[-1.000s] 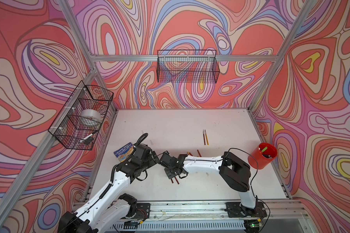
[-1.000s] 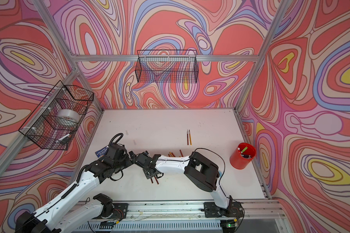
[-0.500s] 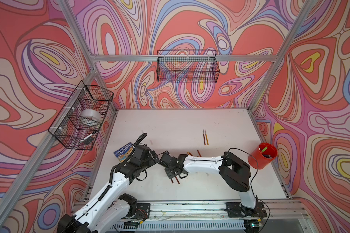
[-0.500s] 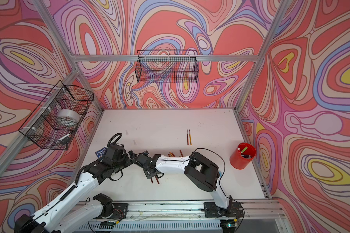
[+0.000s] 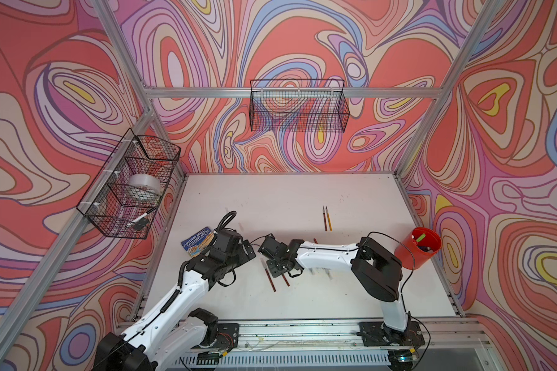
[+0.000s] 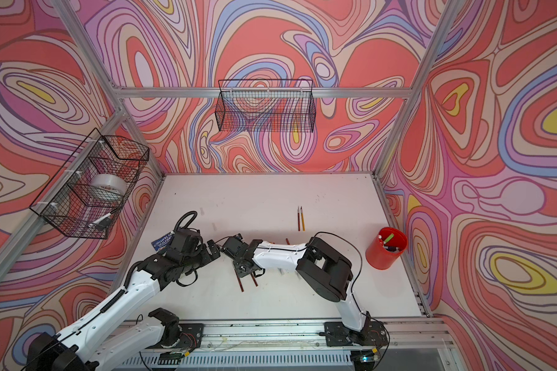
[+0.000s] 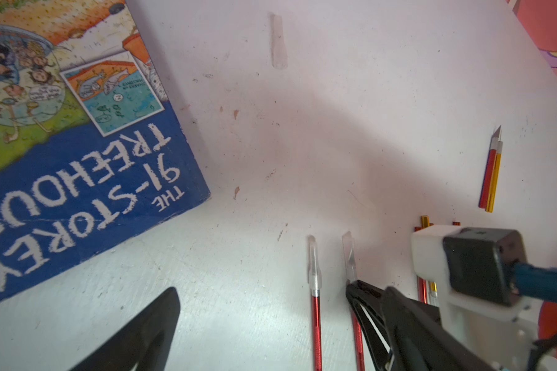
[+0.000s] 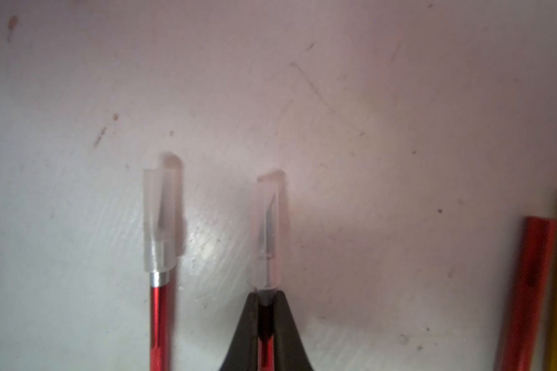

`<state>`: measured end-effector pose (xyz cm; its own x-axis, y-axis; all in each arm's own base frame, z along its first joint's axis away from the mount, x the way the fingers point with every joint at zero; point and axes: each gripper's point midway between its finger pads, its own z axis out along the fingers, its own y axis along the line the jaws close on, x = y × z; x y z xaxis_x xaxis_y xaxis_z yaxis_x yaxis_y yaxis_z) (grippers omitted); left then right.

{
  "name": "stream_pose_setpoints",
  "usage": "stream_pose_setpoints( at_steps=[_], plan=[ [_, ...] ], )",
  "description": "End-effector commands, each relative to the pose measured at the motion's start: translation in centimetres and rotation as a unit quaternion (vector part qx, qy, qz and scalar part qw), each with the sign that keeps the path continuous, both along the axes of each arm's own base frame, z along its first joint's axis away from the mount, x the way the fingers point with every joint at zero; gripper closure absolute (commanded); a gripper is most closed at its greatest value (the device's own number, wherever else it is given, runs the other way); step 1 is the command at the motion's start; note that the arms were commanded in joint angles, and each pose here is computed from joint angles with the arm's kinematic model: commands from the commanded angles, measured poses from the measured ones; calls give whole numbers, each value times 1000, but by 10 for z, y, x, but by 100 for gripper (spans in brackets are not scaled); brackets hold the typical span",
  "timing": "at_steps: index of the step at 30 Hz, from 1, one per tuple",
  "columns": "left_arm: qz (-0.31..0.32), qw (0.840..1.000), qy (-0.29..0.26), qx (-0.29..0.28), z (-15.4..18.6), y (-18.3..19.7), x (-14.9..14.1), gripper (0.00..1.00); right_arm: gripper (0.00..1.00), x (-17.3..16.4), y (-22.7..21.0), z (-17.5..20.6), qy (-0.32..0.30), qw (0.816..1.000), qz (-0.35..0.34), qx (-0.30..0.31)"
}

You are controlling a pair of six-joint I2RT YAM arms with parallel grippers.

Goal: Remove protective caps from carving knives
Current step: Pick up the carving knife from the center of the board.

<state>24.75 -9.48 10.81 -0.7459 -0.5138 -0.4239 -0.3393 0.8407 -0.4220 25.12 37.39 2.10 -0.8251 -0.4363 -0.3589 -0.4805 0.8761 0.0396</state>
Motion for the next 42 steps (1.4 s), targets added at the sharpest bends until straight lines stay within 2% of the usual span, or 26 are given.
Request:
stream_pose_setpoints(
  at_steps=[1,13,20,26,31,35,39,42],
  plan=[
    [-13,999,-26,-13,18,-7,12,0,99,4,-16,1,22,1000,-5,3],
    [-65,992,-97,-35,53,-25,28,0,100,45,-3,41,26,991,-19,131],
    [-109,983,-139,-56,70,-41,35,0,100,69,2,77,30,973,-25,227],
    [-165,967,-174,-87,84,-63,40,0,100,97,-11,114,-21,963,-42,267],
    [-183,962,-181,-94,86,-73,47,0,100,117,-21,139,-28,943,-50,328],
    [-212,947,-206,-125,100,-88,51,0,100,130,-20,166,-14,913,-50,404],
    [-254,930,-214,-158,111,-107,52,2,100,134,-16,182,-25,901,-45,431],
    [-275,924,-203,-171,112,-119,56,6,100,134,-13,189,-28,893,-41,448]
  ],
)
